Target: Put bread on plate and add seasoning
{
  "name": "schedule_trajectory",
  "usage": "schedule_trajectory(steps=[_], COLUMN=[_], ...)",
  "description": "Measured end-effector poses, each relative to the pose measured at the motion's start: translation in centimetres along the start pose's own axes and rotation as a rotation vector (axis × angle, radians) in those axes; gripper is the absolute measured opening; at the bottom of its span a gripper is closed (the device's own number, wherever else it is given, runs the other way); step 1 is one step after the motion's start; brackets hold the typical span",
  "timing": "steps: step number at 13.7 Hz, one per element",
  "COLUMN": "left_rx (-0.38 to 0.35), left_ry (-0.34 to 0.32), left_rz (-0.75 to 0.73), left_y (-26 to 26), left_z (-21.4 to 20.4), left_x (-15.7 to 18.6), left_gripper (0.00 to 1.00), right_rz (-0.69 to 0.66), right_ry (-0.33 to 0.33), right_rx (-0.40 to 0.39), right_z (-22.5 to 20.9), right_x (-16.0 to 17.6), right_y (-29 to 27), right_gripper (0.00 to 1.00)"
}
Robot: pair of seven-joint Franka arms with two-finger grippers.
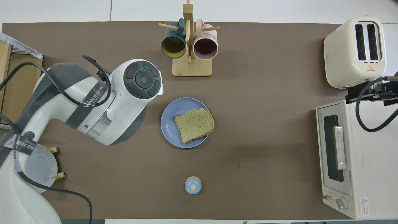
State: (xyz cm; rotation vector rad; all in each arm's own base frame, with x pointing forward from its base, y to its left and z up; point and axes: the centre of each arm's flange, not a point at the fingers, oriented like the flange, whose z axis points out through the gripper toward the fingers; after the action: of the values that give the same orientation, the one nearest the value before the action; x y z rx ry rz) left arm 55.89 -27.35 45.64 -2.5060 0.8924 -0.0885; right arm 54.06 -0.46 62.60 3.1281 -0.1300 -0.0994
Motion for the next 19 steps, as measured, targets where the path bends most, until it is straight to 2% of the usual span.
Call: schedule_trajectory(steps=[3, 6, 10, 16, 19], left_rx=[-0.106, -0.169, -0.273, -0.351, -0.385], left_ry=[0.125, 0.293, 0.508, 0.674, 0.731], left_rz=[-0.208, -0.423, -0.619, -0.714, -0.719], left_y=[-2.2, -4.1, -2.7, -2.1, -0.5], left_z=[2.3, 5.6, 10.2, 13.3, 14.3], left_x=[0.5, 0.3, -1.8, -6.1, -7.6], left_gripper=[0.48, 0.48, 0.48, 0.48, 0.48], right_rz=[0.000, 0.000, 0.000, 0.000, 0.000], right_ry=[0.000, 0.000, 0.000, 0.000, 0.000], right_rx=[0.000, 0.000, 0.000, 0.000, 0.000], right_z=[0.0, 0.0, 0.0, 0.0, 0.0], right_x=[0.0, 0.0, 0.0, 0.0, 0.0], right_y=[0.0, 0.0, 0.0, 0.0, 0.0], right_gripper=[1.00, 1.00, 1.00, 1.00, 1.00])
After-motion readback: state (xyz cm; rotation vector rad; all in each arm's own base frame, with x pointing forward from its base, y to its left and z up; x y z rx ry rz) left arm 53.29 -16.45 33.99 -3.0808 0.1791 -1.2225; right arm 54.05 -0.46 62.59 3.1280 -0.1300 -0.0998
